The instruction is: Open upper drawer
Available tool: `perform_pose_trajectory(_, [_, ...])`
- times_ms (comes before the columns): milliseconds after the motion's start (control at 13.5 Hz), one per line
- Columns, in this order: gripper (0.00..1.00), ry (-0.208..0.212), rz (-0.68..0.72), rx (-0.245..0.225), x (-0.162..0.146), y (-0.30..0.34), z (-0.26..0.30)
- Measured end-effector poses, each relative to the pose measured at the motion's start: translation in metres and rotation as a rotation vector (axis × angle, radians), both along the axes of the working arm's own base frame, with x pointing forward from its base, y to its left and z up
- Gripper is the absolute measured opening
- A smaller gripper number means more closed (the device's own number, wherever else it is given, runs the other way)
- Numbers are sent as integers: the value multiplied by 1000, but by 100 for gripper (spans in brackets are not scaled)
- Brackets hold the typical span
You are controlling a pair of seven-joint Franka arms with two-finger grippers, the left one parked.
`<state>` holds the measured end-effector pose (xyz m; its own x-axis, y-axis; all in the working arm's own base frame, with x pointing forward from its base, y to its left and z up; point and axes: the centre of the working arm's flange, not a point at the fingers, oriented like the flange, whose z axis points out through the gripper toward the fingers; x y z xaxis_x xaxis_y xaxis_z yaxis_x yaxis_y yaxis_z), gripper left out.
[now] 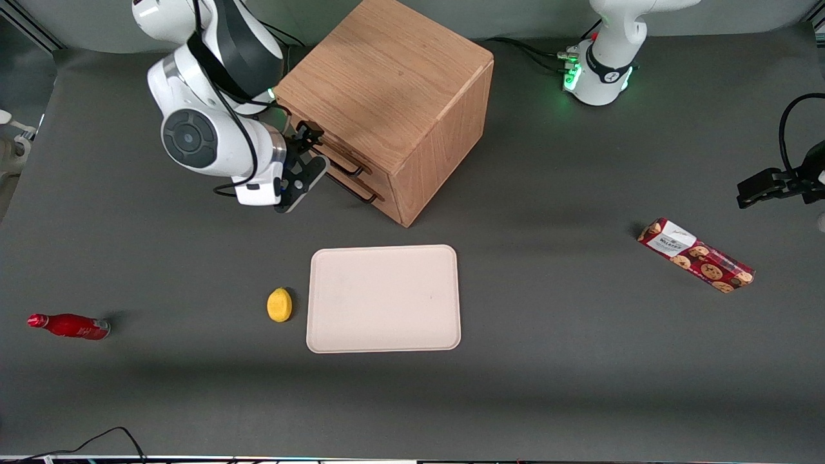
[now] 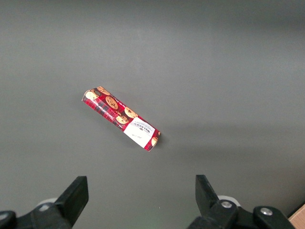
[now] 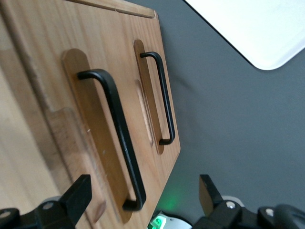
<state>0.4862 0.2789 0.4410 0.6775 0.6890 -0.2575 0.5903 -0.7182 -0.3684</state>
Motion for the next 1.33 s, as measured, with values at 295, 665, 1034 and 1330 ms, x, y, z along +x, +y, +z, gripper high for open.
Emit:
perform_pose_trajectory(295, [100, 15, 0, -3, -1, 1, -22])
perform_pose_trajectory(665, [100, 46, 5, 13, -6, 3, -40])
perform_pose_trajectory(1034, [100, 50, -4, 23, -4, 6, -50])
perform_pose_trajectory(1330, [100, 42, -11, 23, 1, 8, -65])
